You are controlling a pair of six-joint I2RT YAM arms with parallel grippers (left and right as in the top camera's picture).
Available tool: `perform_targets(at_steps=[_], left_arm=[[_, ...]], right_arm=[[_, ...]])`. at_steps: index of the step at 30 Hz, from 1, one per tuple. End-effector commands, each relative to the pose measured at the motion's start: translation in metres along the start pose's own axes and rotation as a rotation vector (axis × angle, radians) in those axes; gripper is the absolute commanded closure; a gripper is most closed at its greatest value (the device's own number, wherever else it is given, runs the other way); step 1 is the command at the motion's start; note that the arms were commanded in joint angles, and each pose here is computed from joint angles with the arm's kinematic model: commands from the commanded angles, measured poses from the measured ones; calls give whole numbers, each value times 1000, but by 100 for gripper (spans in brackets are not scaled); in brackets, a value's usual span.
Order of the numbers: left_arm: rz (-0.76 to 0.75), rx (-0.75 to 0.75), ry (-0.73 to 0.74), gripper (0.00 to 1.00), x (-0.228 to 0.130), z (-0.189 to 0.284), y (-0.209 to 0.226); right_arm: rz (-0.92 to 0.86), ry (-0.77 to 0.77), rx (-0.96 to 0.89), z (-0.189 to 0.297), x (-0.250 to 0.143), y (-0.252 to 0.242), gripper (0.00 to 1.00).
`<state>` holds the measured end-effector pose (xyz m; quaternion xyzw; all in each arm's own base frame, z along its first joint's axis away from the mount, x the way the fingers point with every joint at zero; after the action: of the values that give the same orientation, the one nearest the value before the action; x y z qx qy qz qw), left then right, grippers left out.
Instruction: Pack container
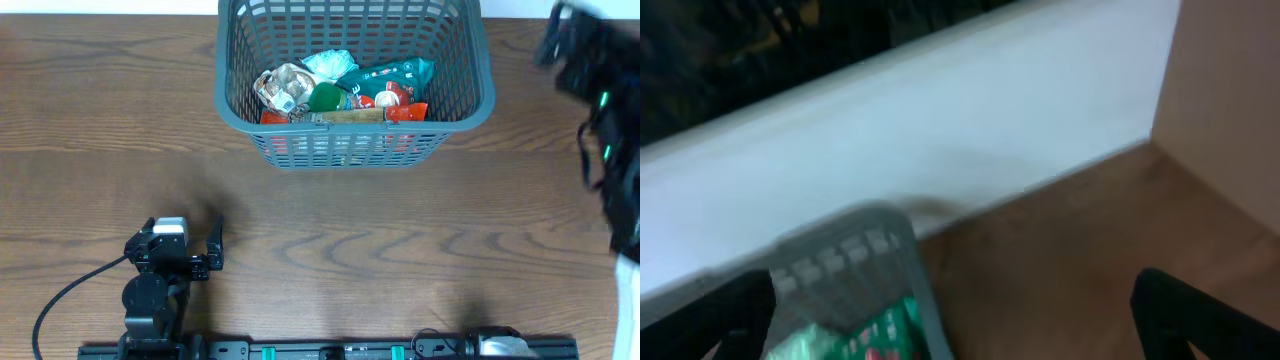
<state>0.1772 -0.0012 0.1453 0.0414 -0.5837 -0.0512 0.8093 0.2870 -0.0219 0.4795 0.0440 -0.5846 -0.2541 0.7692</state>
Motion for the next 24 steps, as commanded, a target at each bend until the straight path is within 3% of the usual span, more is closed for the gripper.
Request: perform_targets(at_steps=[1,14,24], left_arm=[[-11,4,-1,1,-1,0,1],[-11,4,-1,1,-1,0,1],[-11,4,-1,1,-1,0,1]], right_arm=[[-37,31,-9,5,-35,-18,1],[-60,-40,44,9,-179,-93,1],[143,-26,195,11,-246,-108,1]])
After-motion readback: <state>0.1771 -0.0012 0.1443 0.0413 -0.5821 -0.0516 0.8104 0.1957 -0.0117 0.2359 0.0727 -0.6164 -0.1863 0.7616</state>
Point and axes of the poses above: each gripper's point midway between its finger pads, its own z axis back along the fingers, its own y axis along the line the jaws close on, x = y × z, the point moved 5 cm from there along z, back along the fingers, and after that the axes turned 6 degrees about -z, right-handed, at the moved point
